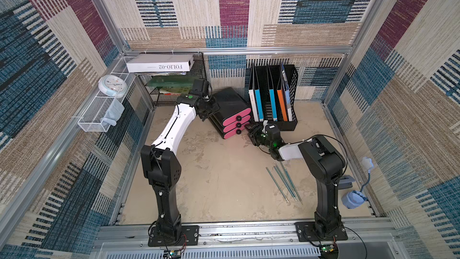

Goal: Please place the pencils in the drawer according to their color
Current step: Open the drawer in the storage box.

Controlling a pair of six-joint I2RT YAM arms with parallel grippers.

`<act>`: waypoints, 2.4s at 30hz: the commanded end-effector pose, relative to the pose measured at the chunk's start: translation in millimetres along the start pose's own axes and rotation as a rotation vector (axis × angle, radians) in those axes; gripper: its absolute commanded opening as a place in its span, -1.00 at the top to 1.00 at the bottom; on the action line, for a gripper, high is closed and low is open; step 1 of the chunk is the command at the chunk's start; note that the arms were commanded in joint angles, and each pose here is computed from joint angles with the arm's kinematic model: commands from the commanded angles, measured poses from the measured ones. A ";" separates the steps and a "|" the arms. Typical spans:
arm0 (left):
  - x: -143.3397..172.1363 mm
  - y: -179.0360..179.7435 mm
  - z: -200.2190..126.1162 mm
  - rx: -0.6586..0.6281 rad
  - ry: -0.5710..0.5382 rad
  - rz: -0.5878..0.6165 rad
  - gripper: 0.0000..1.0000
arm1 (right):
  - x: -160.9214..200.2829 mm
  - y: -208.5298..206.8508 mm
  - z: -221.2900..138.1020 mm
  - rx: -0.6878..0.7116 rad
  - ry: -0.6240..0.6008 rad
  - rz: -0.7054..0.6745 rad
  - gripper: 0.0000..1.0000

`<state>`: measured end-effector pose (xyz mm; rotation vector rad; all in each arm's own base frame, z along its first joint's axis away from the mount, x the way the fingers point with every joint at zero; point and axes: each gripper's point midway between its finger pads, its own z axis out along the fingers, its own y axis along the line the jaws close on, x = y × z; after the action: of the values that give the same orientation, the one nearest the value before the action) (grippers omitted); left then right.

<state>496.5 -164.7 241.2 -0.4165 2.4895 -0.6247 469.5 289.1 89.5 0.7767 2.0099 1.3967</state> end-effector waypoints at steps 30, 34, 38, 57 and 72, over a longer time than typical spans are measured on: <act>12.1 6.2 6.7 -0.006 0.052 0.013 -0.06 | 26.8 -42.3 42.1 0.044 0.043 0.141 -0.23; 13.5 8.2 6.9 -0.011 0.053 0.015 -0.06 | 27.3 -44.5 45.0 0.048 0.048 0.144 -0.17; 15.5 10.0 8.3 -0.013 0.056 0.012 -0.05 | 28.3 -44.9 46.8 0.047 0.054 0.144 -0.04; 20.7 13.2 10.6 -0.009 0.061 0.007 -0.05 | 41.9 -35.0 45.3 0.024 0.101 0.106 0.44; 23.2 14.7 7.6 -0.007 0.055 0.006 -0.05 | 80.9 -26.2 36.0 0.020 0.165 0.078 0.49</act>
<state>479.2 -163.6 211.8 -0.4114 2.5652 -0.6184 451.1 358.4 54.6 0.7924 2.0655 1.5542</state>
